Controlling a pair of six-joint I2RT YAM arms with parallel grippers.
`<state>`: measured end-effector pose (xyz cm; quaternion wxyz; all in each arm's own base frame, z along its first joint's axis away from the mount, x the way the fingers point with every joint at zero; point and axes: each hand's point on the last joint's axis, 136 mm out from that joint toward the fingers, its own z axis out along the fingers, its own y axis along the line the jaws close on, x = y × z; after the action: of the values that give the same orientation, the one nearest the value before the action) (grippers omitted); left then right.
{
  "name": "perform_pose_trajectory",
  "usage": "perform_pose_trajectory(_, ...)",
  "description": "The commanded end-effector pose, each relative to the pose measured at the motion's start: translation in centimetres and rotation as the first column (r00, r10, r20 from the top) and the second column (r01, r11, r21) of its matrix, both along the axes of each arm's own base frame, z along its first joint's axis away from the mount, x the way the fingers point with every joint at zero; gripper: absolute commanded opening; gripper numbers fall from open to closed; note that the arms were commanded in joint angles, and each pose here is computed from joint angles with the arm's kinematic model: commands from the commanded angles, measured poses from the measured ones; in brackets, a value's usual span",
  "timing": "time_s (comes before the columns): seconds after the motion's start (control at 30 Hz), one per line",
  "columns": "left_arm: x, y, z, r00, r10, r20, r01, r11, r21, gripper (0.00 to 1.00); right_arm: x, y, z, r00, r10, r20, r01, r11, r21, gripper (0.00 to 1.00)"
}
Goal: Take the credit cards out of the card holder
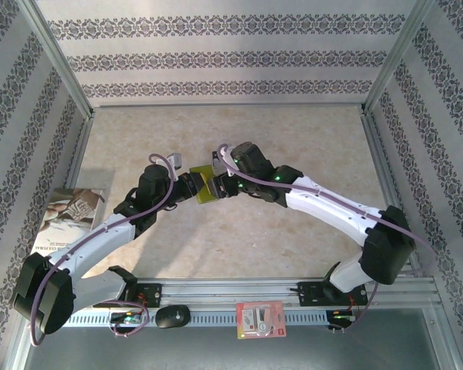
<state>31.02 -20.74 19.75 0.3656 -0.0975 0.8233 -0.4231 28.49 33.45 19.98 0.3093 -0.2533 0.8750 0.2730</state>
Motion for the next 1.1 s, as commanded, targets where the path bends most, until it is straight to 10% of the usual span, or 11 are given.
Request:
perform_pose_trajectory(0.0,-0.3,-0.5,2.3,0.999,-0.004,0.039,0.005,0.999,-0.044,0.0,-0.5,1.3,0.1,0.998,0.061,-0.017,-0.06,0.998,0.018,0.6)
perform_pose_trajectory(0.37,-0.7,-0.7,2.8,0.999,-0.01,0.035,0.013,0.996,-0.084,0.0,0.4,0.4,-1.7,1.0,0.009,-0.011,-0.01,0.999,-0.053,0.56)
perform_pose_trajectory(1.07,-1.0,-1.6,1.9,0.999,-0.044,0.0,0.044,0.992,-0.118,0.0,1.7,-0.6,-1.2,0.995,-0.049,0.082,0.058,0.991,-0.118,0.04)
